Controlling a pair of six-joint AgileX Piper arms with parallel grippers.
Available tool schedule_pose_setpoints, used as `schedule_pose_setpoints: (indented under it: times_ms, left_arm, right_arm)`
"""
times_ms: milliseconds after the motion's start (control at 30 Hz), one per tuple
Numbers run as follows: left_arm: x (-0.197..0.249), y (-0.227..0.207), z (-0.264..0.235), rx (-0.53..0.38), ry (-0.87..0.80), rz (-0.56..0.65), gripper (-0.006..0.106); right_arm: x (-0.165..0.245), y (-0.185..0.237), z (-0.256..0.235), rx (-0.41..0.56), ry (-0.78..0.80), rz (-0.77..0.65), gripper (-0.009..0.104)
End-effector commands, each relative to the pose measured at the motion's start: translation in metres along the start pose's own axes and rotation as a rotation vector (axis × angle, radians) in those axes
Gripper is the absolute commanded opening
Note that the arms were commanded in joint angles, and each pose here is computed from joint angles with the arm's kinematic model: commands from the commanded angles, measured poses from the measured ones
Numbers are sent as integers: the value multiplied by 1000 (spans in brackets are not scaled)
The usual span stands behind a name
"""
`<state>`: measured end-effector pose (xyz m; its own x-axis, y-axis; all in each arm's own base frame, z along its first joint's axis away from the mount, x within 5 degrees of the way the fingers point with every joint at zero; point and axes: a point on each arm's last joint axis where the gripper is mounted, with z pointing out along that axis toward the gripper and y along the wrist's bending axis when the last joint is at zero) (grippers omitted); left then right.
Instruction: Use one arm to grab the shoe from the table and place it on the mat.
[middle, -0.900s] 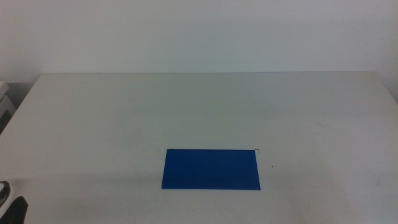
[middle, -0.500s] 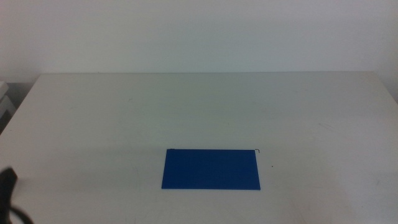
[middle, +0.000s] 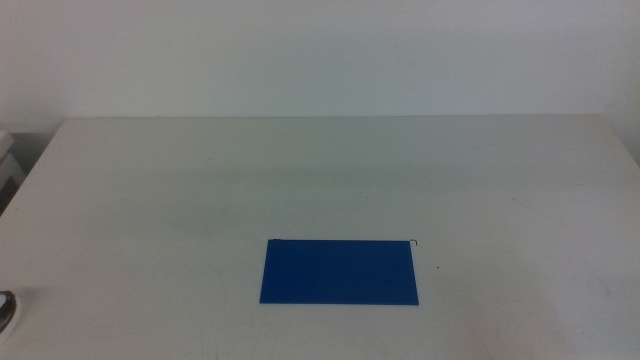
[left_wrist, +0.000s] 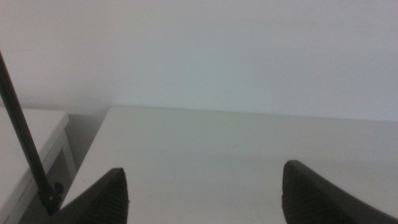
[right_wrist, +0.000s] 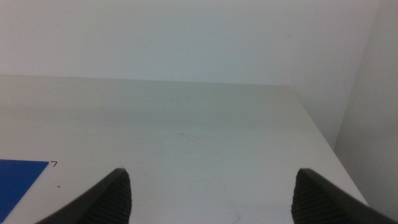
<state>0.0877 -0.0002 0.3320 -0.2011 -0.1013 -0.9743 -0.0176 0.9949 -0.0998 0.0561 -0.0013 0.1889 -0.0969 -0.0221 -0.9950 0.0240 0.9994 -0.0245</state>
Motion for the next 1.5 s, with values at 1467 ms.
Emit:
schedule_pose_setpoints:
  times_ms: [1467]
  left_arm:
    - [-120, -4, 65, 30, 719, 461, 86]
  right_arm:
    - [-11, 0, -3, 4, -110, -21, 66]
